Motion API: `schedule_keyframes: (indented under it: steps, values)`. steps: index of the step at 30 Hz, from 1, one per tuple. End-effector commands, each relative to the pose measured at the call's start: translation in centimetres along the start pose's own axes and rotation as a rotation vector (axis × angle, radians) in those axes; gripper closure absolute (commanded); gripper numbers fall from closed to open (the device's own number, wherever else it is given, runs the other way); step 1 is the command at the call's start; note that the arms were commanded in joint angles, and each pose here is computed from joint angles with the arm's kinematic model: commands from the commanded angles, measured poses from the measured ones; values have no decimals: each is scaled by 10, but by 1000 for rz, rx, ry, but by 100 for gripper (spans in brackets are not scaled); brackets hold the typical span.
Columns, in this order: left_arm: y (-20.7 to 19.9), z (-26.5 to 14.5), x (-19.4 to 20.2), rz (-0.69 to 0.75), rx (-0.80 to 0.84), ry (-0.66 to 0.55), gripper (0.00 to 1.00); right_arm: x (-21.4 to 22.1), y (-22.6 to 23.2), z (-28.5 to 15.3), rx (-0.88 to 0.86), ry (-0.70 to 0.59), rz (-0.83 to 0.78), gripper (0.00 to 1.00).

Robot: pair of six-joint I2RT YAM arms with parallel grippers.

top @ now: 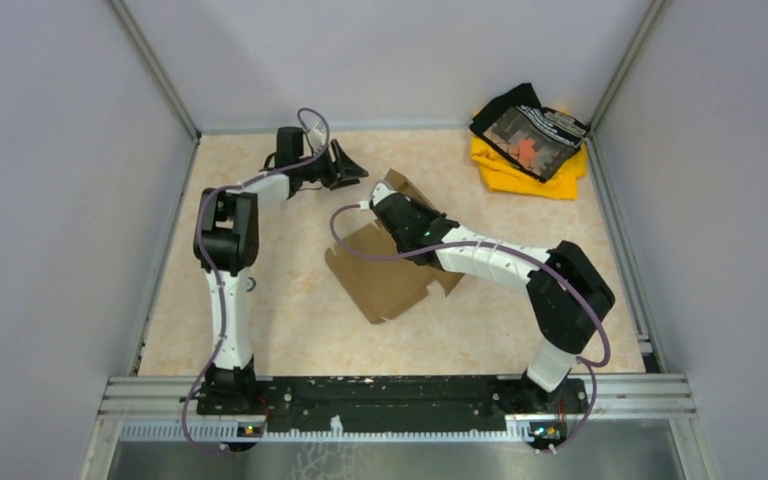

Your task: Fold the paper box

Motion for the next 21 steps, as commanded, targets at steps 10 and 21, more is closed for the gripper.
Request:
schedule_keyframes:
  steps: [10, 21]
  values:
    - [-12, 33, 24, 167, 90, 93, 42, -16, 10, -2, 60, -18, -47, 100]
    - [-12, 15, 57, 182, 170, 108, 41, -11, 8, -8, 96, 13, -87, 100]
Point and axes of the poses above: each gripper's point midway between its finger pads, its own z axis out along the fingers, its own y axis along the line the jaws close on, x = y × z, the point moved 5 cm from there along -z, back along the fingers, and after that the axes turned 14 degrees about -z, right-handed, at the moved point
